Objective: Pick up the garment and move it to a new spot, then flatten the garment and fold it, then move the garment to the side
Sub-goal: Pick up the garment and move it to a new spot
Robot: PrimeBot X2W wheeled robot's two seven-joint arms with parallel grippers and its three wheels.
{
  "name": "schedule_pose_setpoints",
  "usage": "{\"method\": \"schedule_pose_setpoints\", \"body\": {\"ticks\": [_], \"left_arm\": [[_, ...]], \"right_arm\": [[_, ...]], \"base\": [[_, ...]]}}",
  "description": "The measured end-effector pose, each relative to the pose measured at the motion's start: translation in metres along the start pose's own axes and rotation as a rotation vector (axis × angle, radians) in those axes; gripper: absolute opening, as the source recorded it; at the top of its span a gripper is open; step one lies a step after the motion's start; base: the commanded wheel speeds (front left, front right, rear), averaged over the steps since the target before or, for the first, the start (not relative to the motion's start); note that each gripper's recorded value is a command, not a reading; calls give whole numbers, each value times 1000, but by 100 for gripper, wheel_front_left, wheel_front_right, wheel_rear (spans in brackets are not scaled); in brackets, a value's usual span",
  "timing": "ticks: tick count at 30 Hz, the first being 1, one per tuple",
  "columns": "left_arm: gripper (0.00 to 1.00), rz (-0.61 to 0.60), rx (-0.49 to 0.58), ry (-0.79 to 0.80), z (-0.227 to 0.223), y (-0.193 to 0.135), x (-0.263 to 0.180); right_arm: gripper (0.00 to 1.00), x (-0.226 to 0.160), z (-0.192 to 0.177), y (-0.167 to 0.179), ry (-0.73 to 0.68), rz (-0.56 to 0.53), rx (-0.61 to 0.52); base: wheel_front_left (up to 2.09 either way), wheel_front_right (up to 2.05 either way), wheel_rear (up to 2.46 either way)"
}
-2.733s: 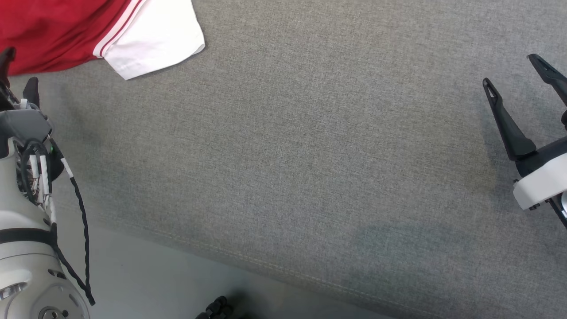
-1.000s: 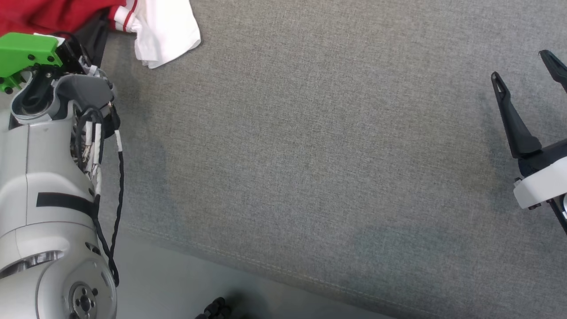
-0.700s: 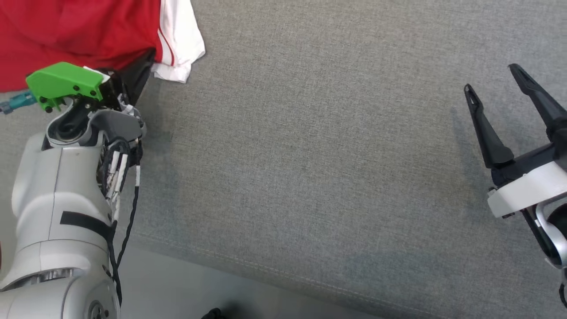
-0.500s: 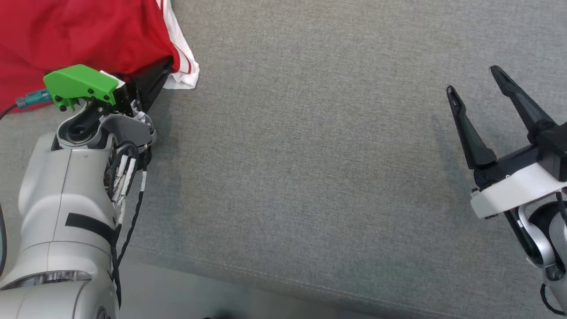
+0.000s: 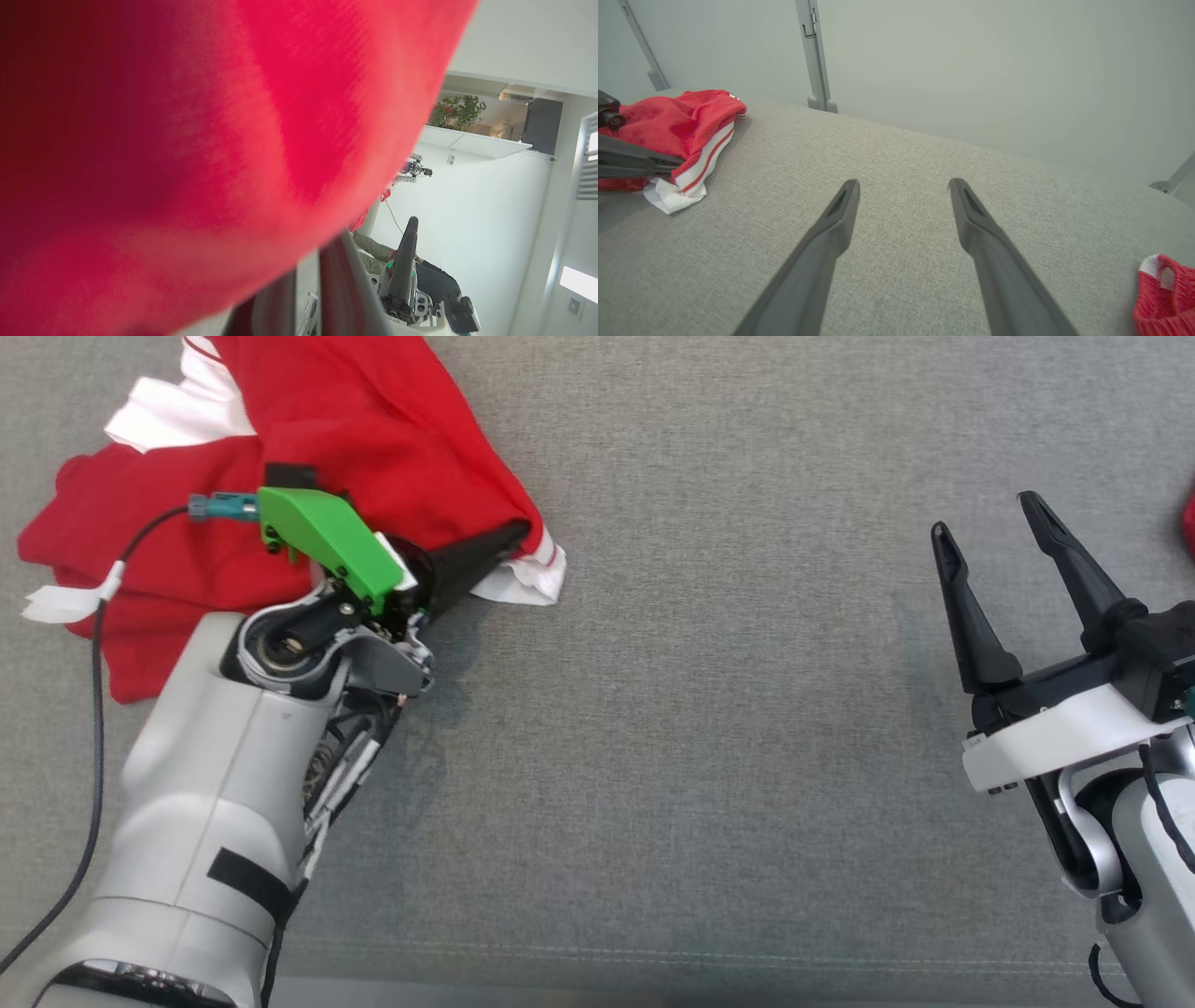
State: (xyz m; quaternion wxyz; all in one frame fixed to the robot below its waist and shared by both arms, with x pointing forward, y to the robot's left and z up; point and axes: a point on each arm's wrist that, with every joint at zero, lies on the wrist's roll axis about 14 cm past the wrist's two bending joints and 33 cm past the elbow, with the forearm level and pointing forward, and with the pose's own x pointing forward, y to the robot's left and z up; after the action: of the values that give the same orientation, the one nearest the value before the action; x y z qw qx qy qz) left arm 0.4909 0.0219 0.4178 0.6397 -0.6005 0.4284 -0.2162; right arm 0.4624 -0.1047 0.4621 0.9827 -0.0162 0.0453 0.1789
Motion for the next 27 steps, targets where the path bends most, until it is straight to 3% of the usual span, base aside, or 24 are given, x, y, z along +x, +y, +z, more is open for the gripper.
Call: {"method": "schedule_pose_setpoints", "body": {"ticks": [8, 12, 20, 27], "left_arm": [[0, -175, 61, 345, -133, -47, 35], [0, -239, 101, 419, -176, -75, 40], [0, -251, 139, 339, -189, -98, 56], [0, -218, 185, 140, -158, -104, 59]], "right_arm": [[100, -27, 6, -25, -17, -118, -1], [100, -43, 8, -34, -18, -166, -1], [100, -75, 11, -60, -6, -266, -34], [100, -86, 11, -73, -2, -298, -62]], "base": [[0, 0, 0], [0, 0, 0], [0, 0, 0], [0, 0, 0]]}}
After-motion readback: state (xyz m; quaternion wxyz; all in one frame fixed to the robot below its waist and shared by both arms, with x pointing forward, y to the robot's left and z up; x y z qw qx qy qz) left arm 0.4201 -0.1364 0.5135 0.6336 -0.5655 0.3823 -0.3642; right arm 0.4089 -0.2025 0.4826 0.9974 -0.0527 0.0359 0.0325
